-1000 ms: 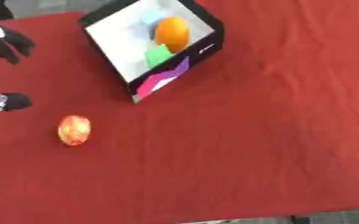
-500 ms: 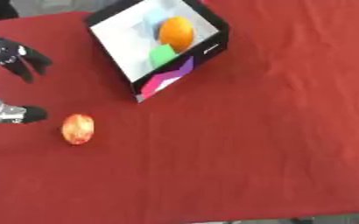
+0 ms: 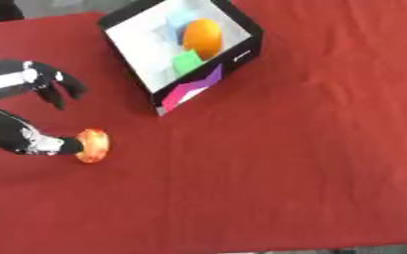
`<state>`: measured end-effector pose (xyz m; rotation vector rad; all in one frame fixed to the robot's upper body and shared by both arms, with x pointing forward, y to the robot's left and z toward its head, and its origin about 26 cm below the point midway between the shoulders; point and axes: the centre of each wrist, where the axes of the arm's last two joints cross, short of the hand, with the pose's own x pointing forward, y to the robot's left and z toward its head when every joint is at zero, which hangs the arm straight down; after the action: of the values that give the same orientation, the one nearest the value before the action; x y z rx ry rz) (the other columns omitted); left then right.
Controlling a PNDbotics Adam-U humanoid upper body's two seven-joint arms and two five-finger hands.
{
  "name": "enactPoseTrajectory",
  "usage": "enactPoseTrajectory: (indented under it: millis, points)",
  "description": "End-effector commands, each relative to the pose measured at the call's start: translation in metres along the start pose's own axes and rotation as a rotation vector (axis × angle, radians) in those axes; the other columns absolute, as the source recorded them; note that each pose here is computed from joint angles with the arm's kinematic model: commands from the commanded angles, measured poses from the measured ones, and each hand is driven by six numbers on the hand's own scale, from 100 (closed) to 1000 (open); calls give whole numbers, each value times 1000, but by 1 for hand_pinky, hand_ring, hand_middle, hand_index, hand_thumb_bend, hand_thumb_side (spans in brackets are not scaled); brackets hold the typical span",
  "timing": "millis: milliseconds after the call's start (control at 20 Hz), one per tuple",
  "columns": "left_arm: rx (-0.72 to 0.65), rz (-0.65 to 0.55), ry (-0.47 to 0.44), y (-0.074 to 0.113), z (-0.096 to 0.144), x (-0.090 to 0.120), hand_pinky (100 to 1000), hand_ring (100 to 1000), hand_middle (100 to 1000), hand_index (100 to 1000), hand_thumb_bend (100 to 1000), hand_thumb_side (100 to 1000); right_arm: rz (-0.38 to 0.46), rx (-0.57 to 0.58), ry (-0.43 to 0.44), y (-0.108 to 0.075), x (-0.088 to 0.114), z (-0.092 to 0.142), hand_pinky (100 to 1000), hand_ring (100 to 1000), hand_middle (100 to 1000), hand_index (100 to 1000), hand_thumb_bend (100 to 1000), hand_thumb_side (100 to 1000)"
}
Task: Pick up objects on the table and place them in the box.
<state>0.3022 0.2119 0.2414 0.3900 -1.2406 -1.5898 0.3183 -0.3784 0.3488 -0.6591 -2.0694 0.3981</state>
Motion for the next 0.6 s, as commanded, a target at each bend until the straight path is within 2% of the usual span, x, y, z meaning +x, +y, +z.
enactPoseTrajectory:
  millis: [50, 300, 600]
  points:
    - [-3, -33, 45, 3, -3, -4, 801, 671, 762, 873, 590, 399, 24, -17, -34, -8, 12, -1, 918, 766, 722, 812, 488, 457]
    - [-10, -63, 70, -2, -12, -14, 797, 672, 756, 860, 563, 343, 24, -19, -30, -8, 10, 0, 918, 766, 722, 812, 483, 459]
    - [-7, -97, 82, -4, -18, -20, 791, 677, 748, 847, 485, 262, 22, -19, -30, -7, 10, 0, 918, 766, 722, 813, 477, 462]
